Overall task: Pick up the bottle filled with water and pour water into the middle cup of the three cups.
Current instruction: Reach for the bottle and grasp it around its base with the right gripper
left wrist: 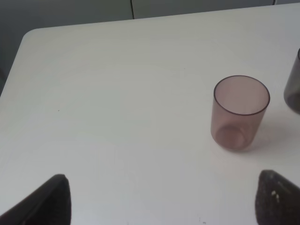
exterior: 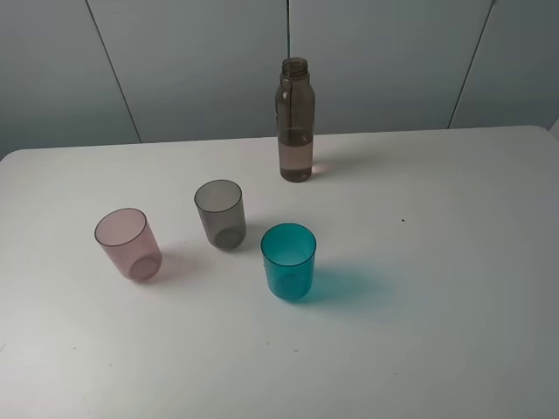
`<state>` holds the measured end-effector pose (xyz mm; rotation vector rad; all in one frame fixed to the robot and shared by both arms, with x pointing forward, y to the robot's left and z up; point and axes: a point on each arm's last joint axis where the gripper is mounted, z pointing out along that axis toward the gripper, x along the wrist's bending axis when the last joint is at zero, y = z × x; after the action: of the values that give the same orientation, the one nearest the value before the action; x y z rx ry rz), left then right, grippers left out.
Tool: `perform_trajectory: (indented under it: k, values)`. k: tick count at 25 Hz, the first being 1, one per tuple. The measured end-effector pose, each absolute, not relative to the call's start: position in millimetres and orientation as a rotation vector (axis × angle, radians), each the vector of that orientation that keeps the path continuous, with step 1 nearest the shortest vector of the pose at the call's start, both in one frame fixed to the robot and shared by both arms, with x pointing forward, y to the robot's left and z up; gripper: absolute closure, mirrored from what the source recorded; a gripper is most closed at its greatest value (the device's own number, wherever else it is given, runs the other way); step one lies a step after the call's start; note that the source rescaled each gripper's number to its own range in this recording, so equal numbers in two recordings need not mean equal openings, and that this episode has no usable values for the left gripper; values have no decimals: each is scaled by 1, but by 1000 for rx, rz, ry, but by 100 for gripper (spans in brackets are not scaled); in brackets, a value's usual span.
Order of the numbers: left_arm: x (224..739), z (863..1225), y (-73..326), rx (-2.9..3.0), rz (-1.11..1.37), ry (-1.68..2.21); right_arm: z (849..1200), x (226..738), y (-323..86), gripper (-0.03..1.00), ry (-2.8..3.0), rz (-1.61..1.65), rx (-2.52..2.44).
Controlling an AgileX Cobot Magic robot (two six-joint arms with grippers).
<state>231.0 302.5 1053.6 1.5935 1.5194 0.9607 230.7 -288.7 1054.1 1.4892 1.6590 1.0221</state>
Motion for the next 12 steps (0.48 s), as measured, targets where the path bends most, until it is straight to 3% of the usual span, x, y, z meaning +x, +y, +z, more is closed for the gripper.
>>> perform_trajectory:
  k: [12]
  values:
    - [231, 1054, 302, 1597, 963, 1517, 1054, 231, -289, 12, 1659, 1022, 1489]
